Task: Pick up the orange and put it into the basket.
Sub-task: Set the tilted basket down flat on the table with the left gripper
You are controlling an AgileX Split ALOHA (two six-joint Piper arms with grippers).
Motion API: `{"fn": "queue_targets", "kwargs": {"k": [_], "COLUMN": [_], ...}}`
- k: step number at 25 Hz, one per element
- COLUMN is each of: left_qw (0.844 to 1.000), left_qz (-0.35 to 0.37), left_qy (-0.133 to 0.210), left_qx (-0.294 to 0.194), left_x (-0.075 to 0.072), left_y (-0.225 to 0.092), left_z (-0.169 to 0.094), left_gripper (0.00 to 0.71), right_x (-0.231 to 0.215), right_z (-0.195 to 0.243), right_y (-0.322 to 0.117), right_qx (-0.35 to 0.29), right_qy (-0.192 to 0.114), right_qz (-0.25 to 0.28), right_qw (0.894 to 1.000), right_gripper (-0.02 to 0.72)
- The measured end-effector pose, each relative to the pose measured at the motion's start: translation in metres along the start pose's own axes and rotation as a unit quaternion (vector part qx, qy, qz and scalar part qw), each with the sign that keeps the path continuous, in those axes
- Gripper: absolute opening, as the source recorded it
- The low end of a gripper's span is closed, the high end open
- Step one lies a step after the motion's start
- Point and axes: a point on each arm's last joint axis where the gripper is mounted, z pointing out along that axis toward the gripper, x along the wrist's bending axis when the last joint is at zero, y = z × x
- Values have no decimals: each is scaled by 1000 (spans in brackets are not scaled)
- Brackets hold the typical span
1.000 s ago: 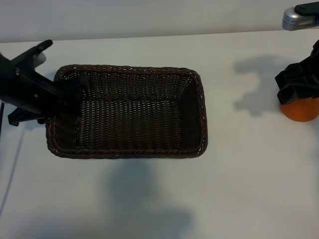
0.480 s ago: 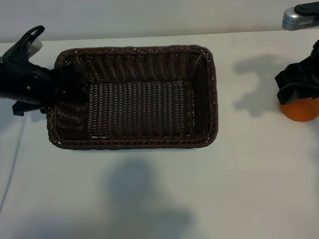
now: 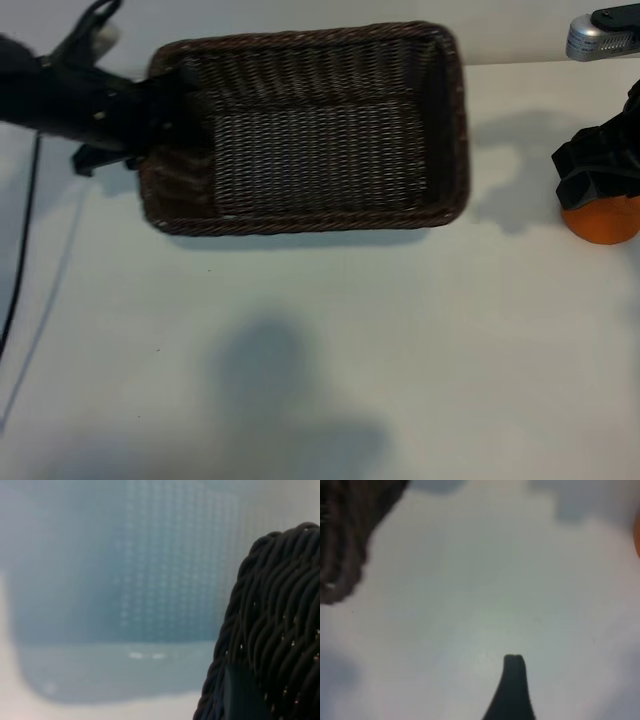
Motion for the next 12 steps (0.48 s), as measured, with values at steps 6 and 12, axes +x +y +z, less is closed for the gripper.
{"fn": "queue_targets", "kwargs": {"k": [6,12], "left_qw": [999,996], "left_qz": [-4,-17], "left_qy": [5,30], "left_qx": [45,83], "left_x": [-15,-2], "left_y": [-6,-18], "left_z": [52,88], "left_gripper": [327,327], "right_x": [0,0], "right_z": [0,0], "right_y": [0,0], "right_qx": [0,0], "right_qy": [0,0], "right_qz": [0,0], "right_qw": [1000,1000], "right_gripper": [589,589]}}
